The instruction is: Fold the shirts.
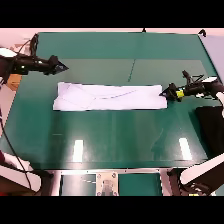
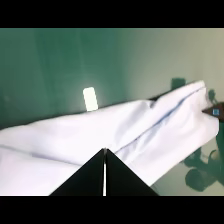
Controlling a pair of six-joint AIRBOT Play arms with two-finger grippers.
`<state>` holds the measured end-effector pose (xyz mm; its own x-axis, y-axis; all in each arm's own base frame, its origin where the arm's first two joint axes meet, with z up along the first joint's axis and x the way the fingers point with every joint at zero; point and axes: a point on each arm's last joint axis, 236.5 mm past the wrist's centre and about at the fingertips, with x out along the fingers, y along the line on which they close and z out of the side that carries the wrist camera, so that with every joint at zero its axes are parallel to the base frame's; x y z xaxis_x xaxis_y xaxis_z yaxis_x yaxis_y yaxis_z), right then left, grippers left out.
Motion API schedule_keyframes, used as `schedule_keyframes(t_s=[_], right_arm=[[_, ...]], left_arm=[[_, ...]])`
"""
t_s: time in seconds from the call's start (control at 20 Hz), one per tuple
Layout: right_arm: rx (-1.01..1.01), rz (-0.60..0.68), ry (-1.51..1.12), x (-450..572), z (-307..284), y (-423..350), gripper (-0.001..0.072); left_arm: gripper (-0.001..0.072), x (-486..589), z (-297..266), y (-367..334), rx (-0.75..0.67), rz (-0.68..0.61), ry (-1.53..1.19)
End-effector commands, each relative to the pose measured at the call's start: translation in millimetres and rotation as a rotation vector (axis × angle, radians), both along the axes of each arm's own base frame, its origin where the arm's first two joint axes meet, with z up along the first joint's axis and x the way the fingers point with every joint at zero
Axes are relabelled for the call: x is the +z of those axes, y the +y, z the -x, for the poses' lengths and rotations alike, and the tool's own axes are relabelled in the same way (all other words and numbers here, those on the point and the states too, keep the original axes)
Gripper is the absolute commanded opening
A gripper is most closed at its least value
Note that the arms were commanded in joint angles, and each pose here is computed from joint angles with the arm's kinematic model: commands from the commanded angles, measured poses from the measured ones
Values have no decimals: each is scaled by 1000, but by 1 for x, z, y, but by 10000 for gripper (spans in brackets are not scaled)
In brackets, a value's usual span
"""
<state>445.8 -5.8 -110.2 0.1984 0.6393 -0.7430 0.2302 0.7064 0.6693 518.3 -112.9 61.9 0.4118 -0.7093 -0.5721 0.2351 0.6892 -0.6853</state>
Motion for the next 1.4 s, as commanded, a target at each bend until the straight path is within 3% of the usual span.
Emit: schedule_keyframes(t_s=[0.0, 0.25, 0.55, 0.75, 1.05, 1.35], right_arm=[[32, -47, -25, 0, -7, 18, 15], [130, -57, -150, 102, -15, 12, 14], [218, 31, -362, 249, 2, 19, 14], [221, 63, -456, 292, 10, 25, 15], [250, 2, -477, 307, 16, 46, 15], [248, -6, -453, 306, 17, 54, 15]], left_arm=[[22, -10, 12, -40, -93, -62, -4], [22, -24, 23, -124, -201, -174, -86], [22, -70, 50, -246, -292, -173, -129], [22, -96, 70, -313, -272, -86, -110], [22, -113, 77, -364, -242, 26, -53], [23, -120, 90, -359, -309, 49, 31]])
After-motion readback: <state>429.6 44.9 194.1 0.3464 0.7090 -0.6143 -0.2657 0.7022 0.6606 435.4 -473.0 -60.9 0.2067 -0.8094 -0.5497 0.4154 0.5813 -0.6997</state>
